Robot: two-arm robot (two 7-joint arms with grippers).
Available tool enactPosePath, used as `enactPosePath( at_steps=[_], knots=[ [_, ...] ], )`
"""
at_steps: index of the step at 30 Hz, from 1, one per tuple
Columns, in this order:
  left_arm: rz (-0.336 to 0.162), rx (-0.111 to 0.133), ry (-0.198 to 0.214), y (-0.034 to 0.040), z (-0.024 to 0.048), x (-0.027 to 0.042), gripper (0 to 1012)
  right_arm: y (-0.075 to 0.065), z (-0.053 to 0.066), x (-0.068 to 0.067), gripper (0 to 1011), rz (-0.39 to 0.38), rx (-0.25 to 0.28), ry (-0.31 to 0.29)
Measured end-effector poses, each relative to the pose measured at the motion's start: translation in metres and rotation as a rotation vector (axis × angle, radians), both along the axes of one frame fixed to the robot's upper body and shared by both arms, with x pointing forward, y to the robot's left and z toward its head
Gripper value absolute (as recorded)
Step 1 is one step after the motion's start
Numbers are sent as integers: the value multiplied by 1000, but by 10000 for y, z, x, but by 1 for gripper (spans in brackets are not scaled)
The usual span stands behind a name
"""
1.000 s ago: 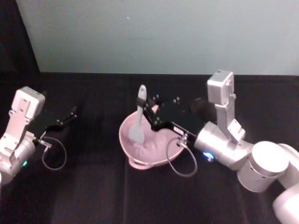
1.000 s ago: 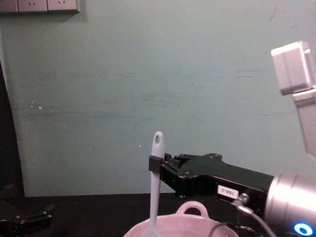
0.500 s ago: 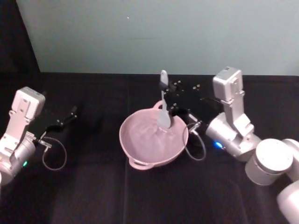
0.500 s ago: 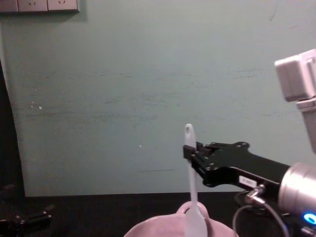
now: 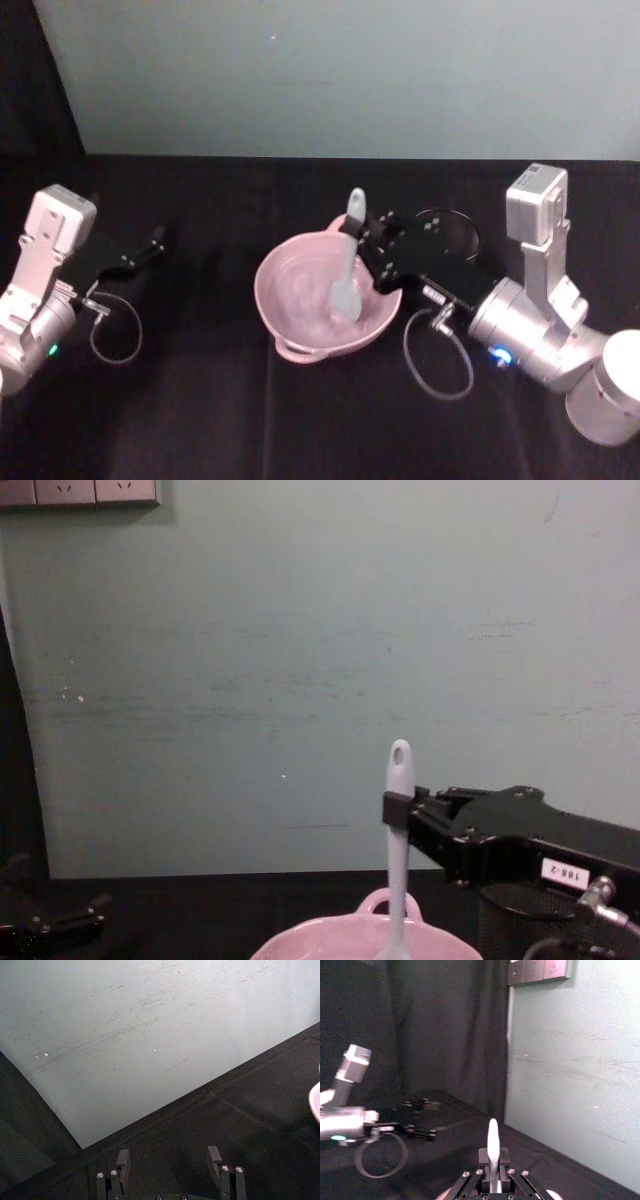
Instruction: Use the one hand to pick up the spoon and stir the clear water in the bowl.
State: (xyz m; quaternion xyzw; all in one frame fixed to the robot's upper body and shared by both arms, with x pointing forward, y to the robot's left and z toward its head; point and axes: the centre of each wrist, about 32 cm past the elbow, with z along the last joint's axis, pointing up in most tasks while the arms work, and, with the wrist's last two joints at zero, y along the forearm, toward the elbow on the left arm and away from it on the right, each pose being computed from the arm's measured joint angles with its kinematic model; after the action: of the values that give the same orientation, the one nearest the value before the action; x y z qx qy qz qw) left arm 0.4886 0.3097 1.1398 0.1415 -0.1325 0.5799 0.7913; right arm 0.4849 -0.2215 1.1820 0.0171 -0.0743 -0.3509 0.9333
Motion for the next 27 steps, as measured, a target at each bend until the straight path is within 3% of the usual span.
enactPosePath(
  at_steps=[9,17,22,27],
  knots=[
    [0,0,0,0,0,0,1011,278,-64,-77,111,62,58,37],
    [0,0,0,0,0,0,1011,524,-207,130,110,-46,81,-27],
    [0,0,0,0,0,0,1011,512,-244,274,111,-135,65,-76],
    [0,0,0,0,0,0,1011,376,-222,379,111,-207,35,-120]
  ],
)
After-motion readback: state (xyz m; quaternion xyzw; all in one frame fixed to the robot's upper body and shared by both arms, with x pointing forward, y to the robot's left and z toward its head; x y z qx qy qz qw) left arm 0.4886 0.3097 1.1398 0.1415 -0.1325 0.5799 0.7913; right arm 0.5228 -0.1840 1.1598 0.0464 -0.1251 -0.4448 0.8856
